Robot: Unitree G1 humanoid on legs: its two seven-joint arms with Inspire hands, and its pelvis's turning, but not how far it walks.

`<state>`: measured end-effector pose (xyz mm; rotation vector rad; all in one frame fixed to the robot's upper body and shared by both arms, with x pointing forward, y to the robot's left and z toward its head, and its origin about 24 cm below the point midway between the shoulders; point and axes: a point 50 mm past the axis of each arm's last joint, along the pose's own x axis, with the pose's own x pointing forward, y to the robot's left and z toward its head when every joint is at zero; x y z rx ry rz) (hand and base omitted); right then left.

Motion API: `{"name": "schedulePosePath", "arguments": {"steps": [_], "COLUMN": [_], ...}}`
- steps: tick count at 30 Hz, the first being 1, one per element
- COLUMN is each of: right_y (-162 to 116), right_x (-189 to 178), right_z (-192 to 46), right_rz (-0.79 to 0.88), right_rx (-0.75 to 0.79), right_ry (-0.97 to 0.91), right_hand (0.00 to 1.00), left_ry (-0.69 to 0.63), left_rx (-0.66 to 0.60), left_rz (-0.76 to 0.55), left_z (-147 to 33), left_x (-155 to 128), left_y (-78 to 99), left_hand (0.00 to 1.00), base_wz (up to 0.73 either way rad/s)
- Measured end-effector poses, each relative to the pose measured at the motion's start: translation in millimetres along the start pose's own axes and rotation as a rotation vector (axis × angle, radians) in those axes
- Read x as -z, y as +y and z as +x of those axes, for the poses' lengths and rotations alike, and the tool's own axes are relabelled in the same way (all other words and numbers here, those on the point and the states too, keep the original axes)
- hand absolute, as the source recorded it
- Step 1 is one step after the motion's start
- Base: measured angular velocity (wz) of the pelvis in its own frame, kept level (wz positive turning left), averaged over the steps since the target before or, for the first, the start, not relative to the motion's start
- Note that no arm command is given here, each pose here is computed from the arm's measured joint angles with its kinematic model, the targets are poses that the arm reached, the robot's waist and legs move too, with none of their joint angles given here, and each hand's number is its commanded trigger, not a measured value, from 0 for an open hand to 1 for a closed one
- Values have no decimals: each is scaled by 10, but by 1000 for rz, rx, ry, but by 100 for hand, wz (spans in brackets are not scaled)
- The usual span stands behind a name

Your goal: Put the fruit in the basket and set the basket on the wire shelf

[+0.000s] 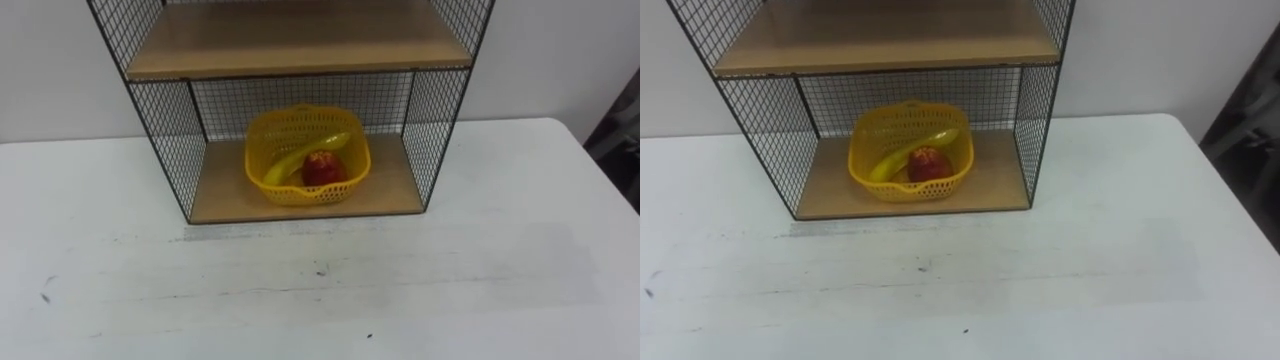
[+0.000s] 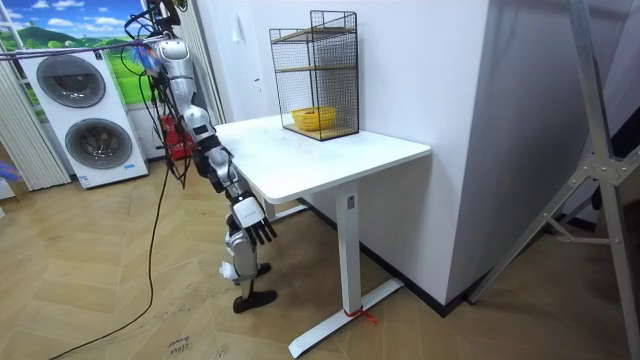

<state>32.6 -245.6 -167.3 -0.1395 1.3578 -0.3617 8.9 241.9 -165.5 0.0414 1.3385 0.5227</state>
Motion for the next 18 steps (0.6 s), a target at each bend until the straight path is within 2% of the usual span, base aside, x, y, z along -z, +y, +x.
{"name": "schedulePosePath", "arguments": {"steps": [3,7,13,18], "right_y": [25,20,-1,-16], "right_x": [46,162,336,413], "right_z": [-4,-12,-36,-51], "right_rz": [-11,-40,-155,-265], "right_rx": [-18,-29,-56,-70], "right_ry": [19,86,187,246], "right_hand": [0,0,0,0], "left_ry": [13,19,43,62], "left_rx": [9,8,-1,-7], "left_rz": [7,81,194,230], "left_z": [-4,-4,-6,-6], "left_x": [14,27,63,82], "left_y": [-34,-37,-24,-16], "left_hand": [0,0,0,0], "base_wz": [-4,-2,0,0]}}
